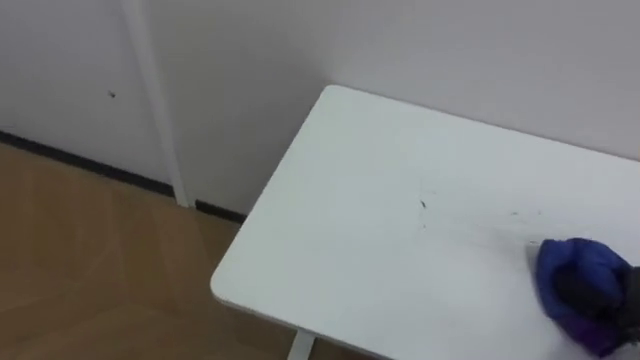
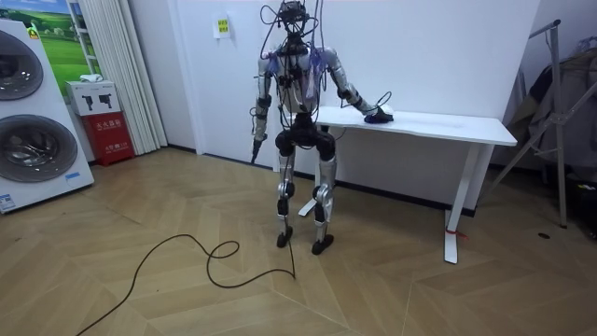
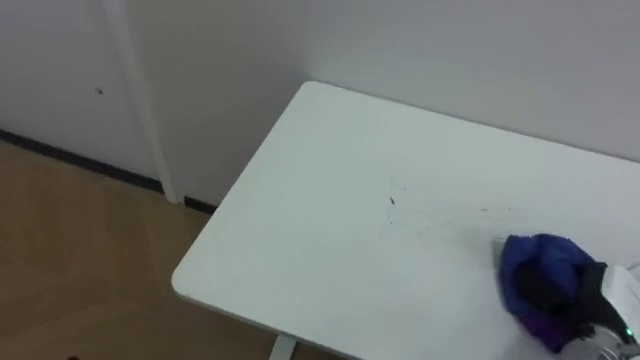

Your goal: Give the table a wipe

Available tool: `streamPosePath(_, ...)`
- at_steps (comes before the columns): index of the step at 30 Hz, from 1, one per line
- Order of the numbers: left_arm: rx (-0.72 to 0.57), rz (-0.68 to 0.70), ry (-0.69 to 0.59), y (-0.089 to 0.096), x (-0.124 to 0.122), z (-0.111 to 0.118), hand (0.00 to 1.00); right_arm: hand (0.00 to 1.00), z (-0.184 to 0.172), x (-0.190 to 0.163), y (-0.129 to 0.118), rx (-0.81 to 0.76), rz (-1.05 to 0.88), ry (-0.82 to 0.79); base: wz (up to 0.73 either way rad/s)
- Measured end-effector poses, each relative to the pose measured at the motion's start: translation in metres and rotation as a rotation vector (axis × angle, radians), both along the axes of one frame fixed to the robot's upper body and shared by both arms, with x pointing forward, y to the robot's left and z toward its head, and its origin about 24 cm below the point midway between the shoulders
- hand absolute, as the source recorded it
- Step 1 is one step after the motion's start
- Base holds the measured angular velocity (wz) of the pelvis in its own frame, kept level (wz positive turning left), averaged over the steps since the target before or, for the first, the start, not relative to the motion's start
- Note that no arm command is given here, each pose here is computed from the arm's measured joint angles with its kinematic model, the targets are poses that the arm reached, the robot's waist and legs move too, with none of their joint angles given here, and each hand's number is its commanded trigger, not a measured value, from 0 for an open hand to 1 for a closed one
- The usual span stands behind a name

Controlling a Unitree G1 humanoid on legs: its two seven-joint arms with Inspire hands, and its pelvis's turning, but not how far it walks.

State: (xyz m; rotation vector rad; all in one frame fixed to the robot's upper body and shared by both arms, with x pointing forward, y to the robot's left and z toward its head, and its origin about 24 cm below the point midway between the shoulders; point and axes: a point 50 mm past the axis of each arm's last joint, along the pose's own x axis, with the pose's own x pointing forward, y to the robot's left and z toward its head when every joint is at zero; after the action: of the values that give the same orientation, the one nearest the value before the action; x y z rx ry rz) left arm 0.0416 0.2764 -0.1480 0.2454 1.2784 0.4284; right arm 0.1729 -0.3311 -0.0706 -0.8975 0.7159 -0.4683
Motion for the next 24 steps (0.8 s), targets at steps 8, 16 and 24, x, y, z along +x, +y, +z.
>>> streamPosePath(8, -0.098, -0.162, -0.029, -0.038, 0.055, -0.006, 0.00, 1.00, 0.047, 0.107, 0.163, -0.057, 0.647, -0.022, -0.53)
streamPosePath(16, -0.079, -0.219, -0.058, -0.030, 0.078, 0.003, 0.00, 1.00, 0.069, 0.151, 0.188, -0.046, 0.725, -0.037, 0.34)
streamPosePath(24, 0.115, -0.207, -0.087, 0.028, 0.088, 0.029, 0.00, 1.00, 0.048, 0.126, 0.103, 0.012, 0.461, -0.046, 0.13)
